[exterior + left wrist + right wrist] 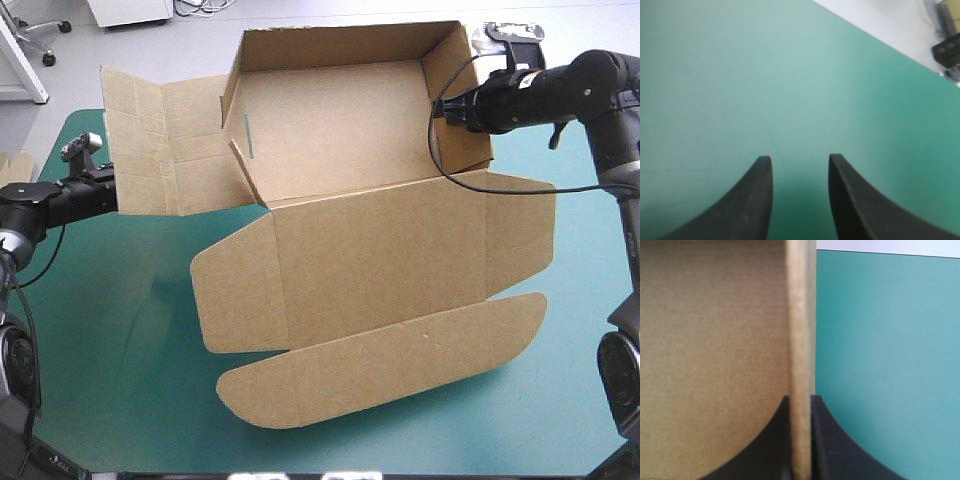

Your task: Fold the box

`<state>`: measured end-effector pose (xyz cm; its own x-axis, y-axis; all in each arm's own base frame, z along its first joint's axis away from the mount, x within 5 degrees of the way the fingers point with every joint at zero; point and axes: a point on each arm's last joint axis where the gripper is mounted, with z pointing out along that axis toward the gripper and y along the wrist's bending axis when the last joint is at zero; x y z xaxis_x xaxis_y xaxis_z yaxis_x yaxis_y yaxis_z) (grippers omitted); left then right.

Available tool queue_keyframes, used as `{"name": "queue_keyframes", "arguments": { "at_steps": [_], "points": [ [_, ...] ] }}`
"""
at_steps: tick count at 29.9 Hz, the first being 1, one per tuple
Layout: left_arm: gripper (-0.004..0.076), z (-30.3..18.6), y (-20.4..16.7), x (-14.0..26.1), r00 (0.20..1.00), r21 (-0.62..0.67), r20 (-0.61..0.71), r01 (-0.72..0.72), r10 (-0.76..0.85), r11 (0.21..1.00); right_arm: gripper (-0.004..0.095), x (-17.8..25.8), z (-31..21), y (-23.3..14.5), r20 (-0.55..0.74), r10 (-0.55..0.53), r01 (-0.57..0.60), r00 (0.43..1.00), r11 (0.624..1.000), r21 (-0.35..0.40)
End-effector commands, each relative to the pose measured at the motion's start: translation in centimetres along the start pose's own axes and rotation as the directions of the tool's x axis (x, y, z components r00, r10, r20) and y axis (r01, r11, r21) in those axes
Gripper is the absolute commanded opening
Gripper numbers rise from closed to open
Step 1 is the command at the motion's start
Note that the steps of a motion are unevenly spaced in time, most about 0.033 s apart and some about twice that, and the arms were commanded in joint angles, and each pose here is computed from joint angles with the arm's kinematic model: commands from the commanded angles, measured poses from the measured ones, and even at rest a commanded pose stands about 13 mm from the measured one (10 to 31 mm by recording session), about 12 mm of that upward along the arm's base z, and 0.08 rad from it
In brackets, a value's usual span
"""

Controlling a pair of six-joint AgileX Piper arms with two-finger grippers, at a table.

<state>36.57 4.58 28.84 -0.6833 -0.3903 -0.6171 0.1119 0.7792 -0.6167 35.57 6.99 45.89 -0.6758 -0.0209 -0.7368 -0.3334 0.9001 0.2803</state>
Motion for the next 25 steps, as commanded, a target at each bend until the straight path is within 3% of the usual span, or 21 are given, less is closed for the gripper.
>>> {"name": "queue_keyframes", "arguments": {
  "at_steps": [1, 13, 21, 25],
  "points": [
    [0.0266, -0.8, -4.0, -0.7, 0.999, 0.192, 0.043, -0.027, 0.019, 0.981, -0.0018, -1.2, -1.7, 1.4, 0.133, 0.011, -0.005, 0.991, 0.999, -0.039],
    [0.0269, -1.4, -7.9, -0.5, 0.999, 0.540, 0.043, -0.012, -0.013, 0.841, -0.0018, -1.1, -1.0, 1.1, 0.114, 0.012, -0.009, 0.993, 1.000, -0.029],
    [0.0278, -2.4, -9.9, -1.3, 0.998, 0.640, 0.056, -0.054, 0.024, 0.766, -0.0018, -1.2, -1.0, 1.0, 0.116, 0.014, -0.011, 0.993, 1.000, -0.024],
    [0.0332, -3.2, -11.0, -2.2, 0.995, 0.664, 0.085, -0.096, 0.052, 0.742, -0.0018, -1.1, -1.0, 1.0, 0.114, 0.016, -0.013, 0.993, 1.000, -0.024]
  ]
}}
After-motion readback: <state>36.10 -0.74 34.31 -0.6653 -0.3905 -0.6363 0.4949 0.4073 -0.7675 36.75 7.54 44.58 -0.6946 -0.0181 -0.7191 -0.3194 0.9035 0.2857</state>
